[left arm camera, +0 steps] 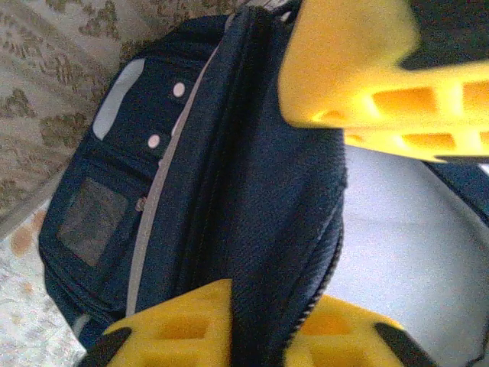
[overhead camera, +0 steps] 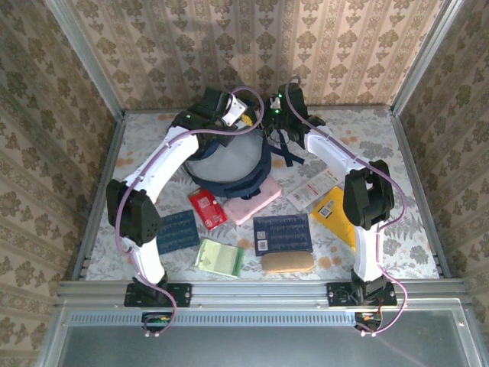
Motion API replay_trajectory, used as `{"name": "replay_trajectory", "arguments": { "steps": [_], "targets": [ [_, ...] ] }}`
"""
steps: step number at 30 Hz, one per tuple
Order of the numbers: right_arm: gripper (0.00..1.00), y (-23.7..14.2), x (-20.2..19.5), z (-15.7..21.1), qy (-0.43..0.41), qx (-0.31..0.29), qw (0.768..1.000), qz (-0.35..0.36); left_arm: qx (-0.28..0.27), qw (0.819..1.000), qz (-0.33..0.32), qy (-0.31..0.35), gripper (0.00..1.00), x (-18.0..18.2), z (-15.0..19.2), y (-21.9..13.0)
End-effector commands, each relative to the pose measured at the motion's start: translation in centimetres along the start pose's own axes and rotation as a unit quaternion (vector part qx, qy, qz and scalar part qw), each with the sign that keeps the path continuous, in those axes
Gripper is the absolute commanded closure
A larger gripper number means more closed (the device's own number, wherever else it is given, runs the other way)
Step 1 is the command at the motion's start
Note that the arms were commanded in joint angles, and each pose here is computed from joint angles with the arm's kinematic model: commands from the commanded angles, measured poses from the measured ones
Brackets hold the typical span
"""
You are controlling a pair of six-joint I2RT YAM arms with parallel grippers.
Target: Pack the student bag
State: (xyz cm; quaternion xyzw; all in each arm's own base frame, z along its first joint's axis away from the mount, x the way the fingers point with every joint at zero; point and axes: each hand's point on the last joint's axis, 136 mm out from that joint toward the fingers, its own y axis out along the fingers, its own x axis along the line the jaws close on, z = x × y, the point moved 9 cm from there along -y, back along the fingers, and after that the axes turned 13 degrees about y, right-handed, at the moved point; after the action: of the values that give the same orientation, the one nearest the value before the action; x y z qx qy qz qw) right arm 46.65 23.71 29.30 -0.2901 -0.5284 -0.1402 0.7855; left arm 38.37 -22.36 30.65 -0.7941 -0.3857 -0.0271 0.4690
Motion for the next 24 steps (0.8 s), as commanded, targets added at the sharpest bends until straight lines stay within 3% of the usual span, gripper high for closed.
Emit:
{"name": "replay_trajectory", "arguments": {
  "steps": [1,3,6,11,14,20,24],
  "targets": [
    [1.00,-2.2,3.1,1.1,-0.026,0.008,0.998,-0.052,0.012,1.000,0.014,-0.011,1.00,0.6,0.1,-0.1],
    [0.99,-2.3,2.9,1.0,-0.028,0.001,0.999,-0.044,0.008,0.999,0.033,-0.024,1.00,0.9,-0.1,0.0],
    [0.72,-2.6,2.9,1.0,-0.036,-0.003,0.999,-0.038,-0.021,0.992,0.066,-0.102,1.00,2.5,0.0,-0.2],
    [0.52,-4.7,3.9,1.9,-0.129,-0.034,0.991,-0.015,-0.088,0.955,0.039,-0.280,1.00,8.2,1.7,-2.8],
    [0.52,-6.5,4.1,2.6,-0.196,-0.071,0.978,0.021,-0.121,0.925,-0.002,-0.360,1.00,11.8,2.5,-5.0],
    [0.55,-8.4,3.1,3.5,-0.257,-0.105,0.959,0.059,-0.203,0.880,-0.042,-0.428,1.00,16.7,2.3,-8.5],
    [0.57,-9.1,1.3,4.1,-0.282,-0.110,0.947,0.110,-0.206,0.871,-0.098,-0.435,1.00,18.4,2.5,-10.7]
  ]
}}
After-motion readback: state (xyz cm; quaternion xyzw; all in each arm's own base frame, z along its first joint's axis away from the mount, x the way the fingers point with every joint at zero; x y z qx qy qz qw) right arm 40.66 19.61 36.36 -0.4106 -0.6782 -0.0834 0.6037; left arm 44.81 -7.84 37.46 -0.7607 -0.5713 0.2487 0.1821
